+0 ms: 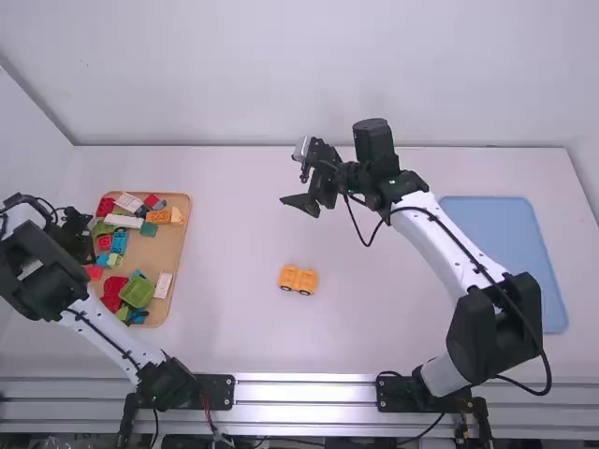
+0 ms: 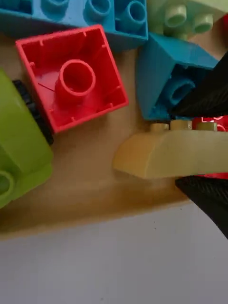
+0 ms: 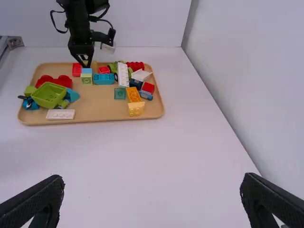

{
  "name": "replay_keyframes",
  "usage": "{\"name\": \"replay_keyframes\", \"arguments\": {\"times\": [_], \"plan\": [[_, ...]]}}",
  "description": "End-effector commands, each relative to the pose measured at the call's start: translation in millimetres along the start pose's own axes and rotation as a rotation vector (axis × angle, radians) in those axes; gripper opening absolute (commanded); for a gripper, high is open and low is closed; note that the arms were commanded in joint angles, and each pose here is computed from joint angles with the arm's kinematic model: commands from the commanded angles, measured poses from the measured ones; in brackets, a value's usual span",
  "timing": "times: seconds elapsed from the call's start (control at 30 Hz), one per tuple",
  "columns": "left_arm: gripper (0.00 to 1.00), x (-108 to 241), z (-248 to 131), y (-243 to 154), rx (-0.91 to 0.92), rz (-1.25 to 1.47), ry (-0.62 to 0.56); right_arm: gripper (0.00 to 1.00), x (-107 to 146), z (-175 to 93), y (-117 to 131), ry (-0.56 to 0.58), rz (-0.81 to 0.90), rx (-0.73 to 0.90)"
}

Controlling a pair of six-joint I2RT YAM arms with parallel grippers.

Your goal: Assemble lego blocks to make yellow taxi

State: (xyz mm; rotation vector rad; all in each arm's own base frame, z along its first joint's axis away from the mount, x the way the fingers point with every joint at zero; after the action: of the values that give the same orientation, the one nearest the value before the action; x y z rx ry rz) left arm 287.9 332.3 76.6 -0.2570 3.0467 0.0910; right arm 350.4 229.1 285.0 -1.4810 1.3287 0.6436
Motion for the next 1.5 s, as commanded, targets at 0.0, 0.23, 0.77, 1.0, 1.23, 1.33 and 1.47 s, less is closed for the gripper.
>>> {"name": "replay_keyframes", "arguments": {"times": [0.0, 0.23, 0.77, 1.0, 1.23, 1.33, 1.47], "plan": [[0.33, 7, 9, -1, -0.003, -0.013, 0.033, 0.99, -3, -1, -5, -0.009, -0.005, 0.004], [0.33, 7, 14, -3, 0.008, -0.024, 0.011, 0.98, -3, -1, -5, -0.003, -0.004, 0.010], [0.07, -20, -76, -8, -0.003, -0.133, -0.123, 0.98, -1, -6, -12, -0.003, -0.005, 0.036], [0.03, -22, -180, -61, -0.112, -0.046, -0.371, 0.99, 6, -18, -22, -0.004, 0.064, 0.069], [0.02, -20, -235, -188, -0.080, 0.183, -0.758, 0.98, 7, -24, -24, -0.027, 0.087, 0.057], [0.02, -16, -235, -241, -0.021, 0.286, -0.865, 0.99, 6, -27, -23, -0.060, 0.120, 0.029], [0.08, -1, -217, -317, 0.034, 0.468, -0.952, 0.99, 17, -30, -21, -0.091, 0.210, -0.007]]}}
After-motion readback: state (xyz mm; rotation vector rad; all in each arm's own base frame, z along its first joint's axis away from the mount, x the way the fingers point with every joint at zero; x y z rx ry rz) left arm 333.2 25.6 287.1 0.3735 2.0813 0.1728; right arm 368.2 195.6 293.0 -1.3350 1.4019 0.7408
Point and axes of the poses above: each hand's point on the last joint's axis, 136 mm out from that joint toward the fingers, its own z axis out along the fingers, its own y axis along the line the jaws close on, x = y × z, the point moved 7 cm from there along -z, back along the fingers, and after that the axes turned 11 degrees about -z, right-handed, at the moved point
